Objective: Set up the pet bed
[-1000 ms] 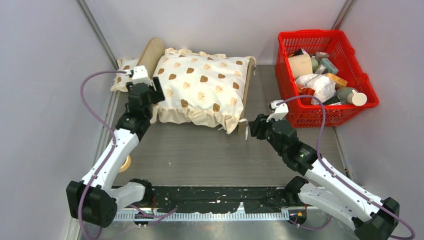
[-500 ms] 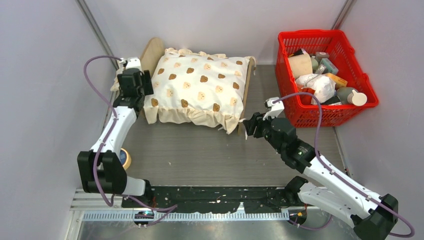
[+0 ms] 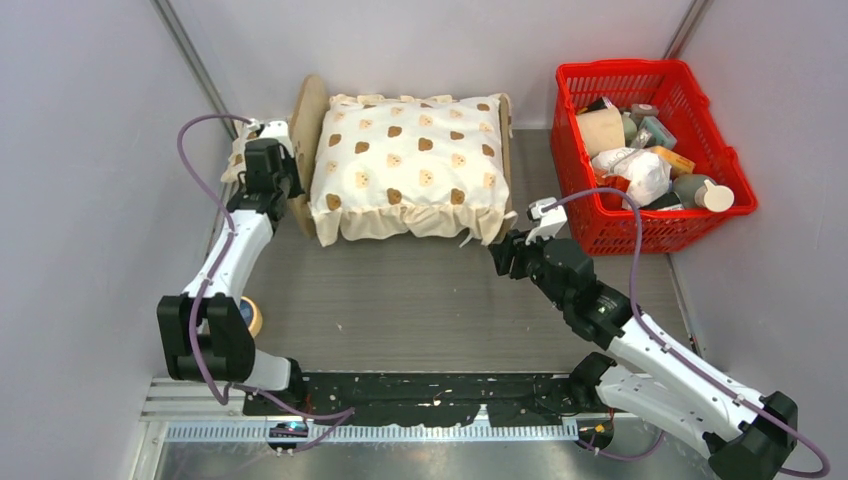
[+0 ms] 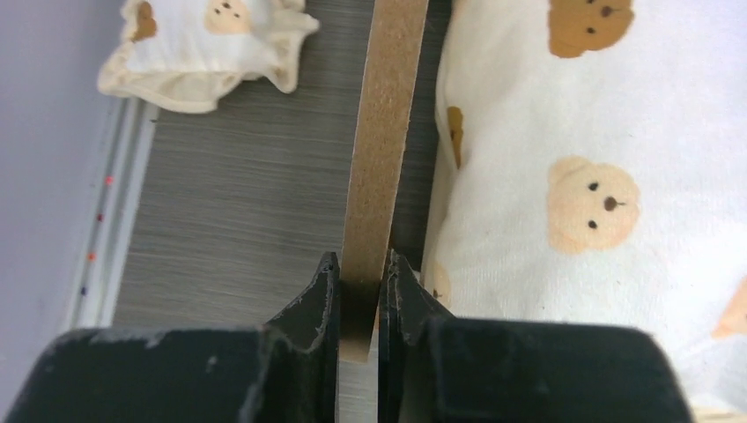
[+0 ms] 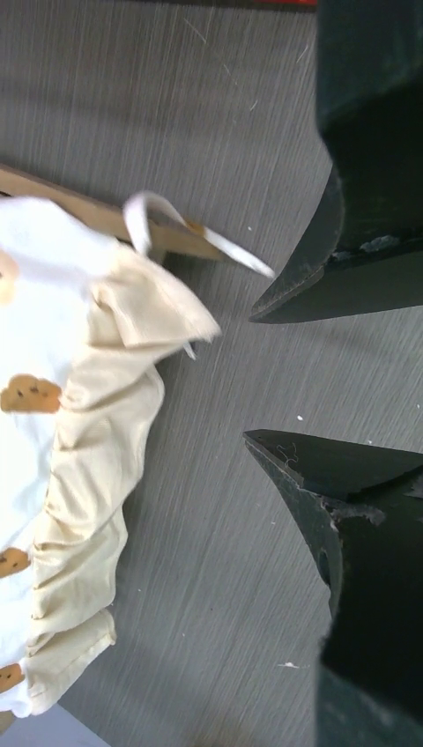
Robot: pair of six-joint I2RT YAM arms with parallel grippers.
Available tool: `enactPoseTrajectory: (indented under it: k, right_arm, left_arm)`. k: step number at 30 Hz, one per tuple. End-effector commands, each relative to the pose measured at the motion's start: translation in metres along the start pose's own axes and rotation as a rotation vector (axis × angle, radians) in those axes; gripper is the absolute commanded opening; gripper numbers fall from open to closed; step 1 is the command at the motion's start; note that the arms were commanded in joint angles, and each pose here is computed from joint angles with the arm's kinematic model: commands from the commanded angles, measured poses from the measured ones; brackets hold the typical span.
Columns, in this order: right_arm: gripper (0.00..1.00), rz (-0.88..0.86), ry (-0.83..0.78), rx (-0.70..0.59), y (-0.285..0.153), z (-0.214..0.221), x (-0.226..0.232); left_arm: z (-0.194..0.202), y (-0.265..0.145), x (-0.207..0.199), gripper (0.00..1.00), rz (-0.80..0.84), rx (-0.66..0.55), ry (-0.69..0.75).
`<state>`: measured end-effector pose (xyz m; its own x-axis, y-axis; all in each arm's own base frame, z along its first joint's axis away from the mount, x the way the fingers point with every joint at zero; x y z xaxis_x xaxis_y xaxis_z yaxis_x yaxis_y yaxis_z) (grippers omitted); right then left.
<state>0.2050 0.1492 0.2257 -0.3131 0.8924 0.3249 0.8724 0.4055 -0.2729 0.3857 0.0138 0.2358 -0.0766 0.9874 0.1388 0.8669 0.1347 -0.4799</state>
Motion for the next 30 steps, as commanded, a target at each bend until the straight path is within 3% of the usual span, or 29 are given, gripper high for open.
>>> enactPoseTrajectory:
  k: [1, 5, 9, 13, 16, 18, 25, 27, 30]
  right_arm:
    - [0.53, 0.036, -0.022, -0.048, -0.009, -0.013, -0.005]
    - [0.52, 0.040, -0.002, -0.057, -0.015, -0.013, -0.007]
    - [0.50, -0.068, 0.056, -0.081, -0.010, -0.003, 0.004]
    - [0.51, -0.174, 0.088, -0.093, 0.003, 0.007, 0.033]
    - [0.55, -0.157, 0.052, -0.100, 0.021, 0.006, 0.061]
    - [0.55, -0.166, 0.023, -0.074, 0.033, 0.013, 0.089]
    - [0.59, -0.235, -0.001, -0.010, 0.089, 0.045, 0.169]
    - [0.60, -0.244, -0.025, 0.005, 0.105, 0.060, 0.186]
    - [0.61, -0.259, -0.039, 0.017, 0.123, 0.076, 0.207]
  left_arm:
    - [0.001, -0.037, -0.001, 0.00, -0.083, -0.044, -0.172]
    - [0.021, -0.064, -0.017, 0.00, -0.097, -0.037, -0.158]
    - [0.039, -0.089, -0.034, 0.00, 0.043, -0.035, -0.241]
    - [0.041, -0.102, -0.040, 0.00, 0.106, -0.062, -0.235]
    - [0.037, -0.106, -0.044, 0.00, 0.158, -0.069, -0.223]
    - [0.037, -0.108, -0.047, 0.06, 0.179, -0.058, -0.223]
    - [0.031, -0.115, -0.040, 0.46, 0.143, -0.055, -0.194]
    - [0.034, -0.111, -0.039, 0.52, 0.134, -0.045, -0.176]
    - [0.043, -0.103, -0.040, 0.53, 0.124, -0.015, -0.156]
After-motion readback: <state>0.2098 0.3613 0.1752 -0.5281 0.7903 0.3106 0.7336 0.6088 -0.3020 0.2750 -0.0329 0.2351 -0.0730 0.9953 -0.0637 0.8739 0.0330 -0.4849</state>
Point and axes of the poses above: each gripper's point midway between its finger pads, its own y axis out along the fingers, its own x axis along the line the jaws close on, z = x × y, the point moved 6 cm from there along -y, back along the fingers, and after that the axes turned 7 degrees about y, right-handed, at the moved point
